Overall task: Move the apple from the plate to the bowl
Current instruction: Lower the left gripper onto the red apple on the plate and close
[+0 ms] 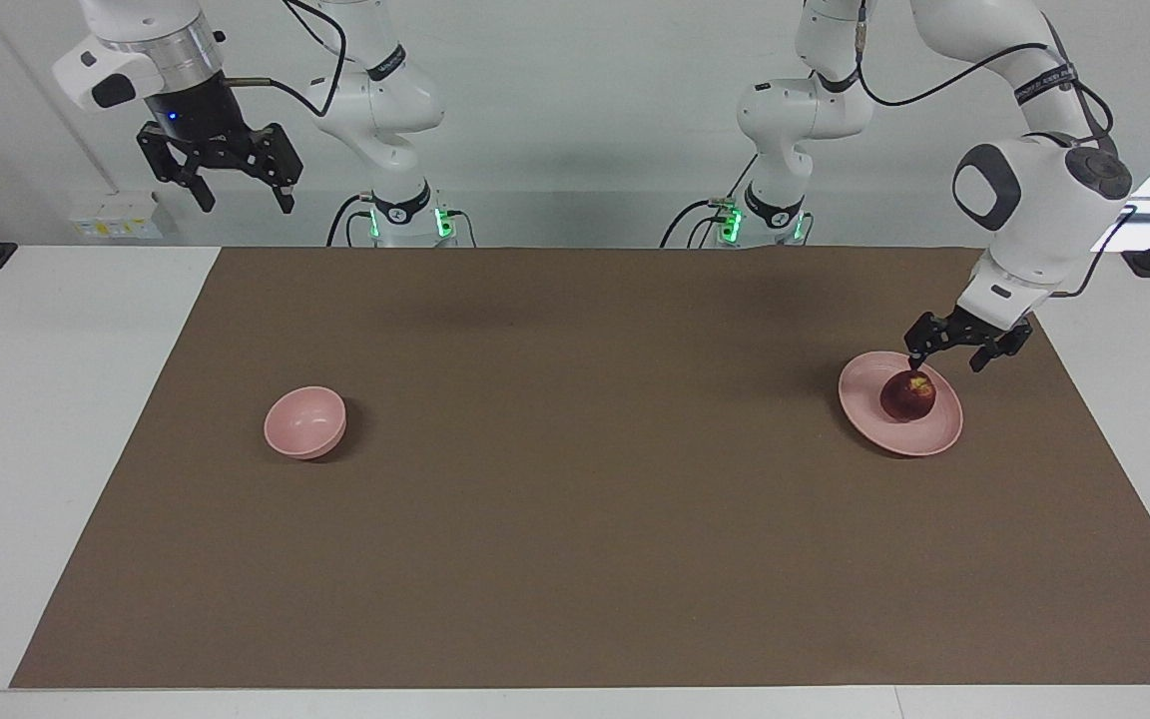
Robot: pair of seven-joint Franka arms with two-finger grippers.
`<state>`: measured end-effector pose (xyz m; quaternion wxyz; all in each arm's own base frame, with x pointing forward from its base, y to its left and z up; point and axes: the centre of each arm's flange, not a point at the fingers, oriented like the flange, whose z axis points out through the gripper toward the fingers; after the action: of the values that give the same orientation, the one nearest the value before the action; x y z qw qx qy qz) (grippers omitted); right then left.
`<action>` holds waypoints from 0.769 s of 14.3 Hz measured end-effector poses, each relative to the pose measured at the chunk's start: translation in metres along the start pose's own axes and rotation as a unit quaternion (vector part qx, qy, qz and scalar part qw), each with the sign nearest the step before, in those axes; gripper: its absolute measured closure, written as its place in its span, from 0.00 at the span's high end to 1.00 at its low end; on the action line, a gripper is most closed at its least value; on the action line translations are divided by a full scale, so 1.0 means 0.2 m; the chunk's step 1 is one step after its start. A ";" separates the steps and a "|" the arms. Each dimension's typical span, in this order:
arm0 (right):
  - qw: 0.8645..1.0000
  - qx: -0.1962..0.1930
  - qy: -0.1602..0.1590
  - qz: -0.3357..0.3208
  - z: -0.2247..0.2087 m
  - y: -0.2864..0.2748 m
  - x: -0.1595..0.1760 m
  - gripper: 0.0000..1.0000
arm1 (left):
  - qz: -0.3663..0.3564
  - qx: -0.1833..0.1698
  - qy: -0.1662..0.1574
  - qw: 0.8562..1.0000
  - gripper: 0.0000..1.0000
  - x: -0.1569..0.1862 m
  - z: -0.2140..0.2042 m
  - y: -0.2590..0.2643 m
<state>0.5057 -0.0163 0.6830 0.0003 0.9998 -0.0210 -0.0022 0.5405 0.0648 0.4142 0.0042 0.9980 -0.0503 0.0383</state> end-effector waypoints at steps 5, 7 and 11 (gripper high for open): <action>1.000 0.000 0.000 0.000 0.00 0.00 0.00 1.00 | -0.009 0.006 0.007 1.000 1.00 -0.03 0.18 -0.04; 1.000 0.000 0.000 0.000 0.00 0.00 0.00 1.00 | -0.009 0.007 0.006 1.000 1.00 -0.03 0.22 -0.05; 1.000 0.000 0.000 0.000 0.00 0.00 0.00 1.00 | -0.008 0.006 0.004 1.000 1.00 -0.04 0.25 -0.04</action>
<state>0.5057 -0.0165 0.6830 0.0003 0.9998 -0.0212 -0.0022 0.5368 0.0720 0.3627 -0.0016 0.9982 -0.0424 0.0422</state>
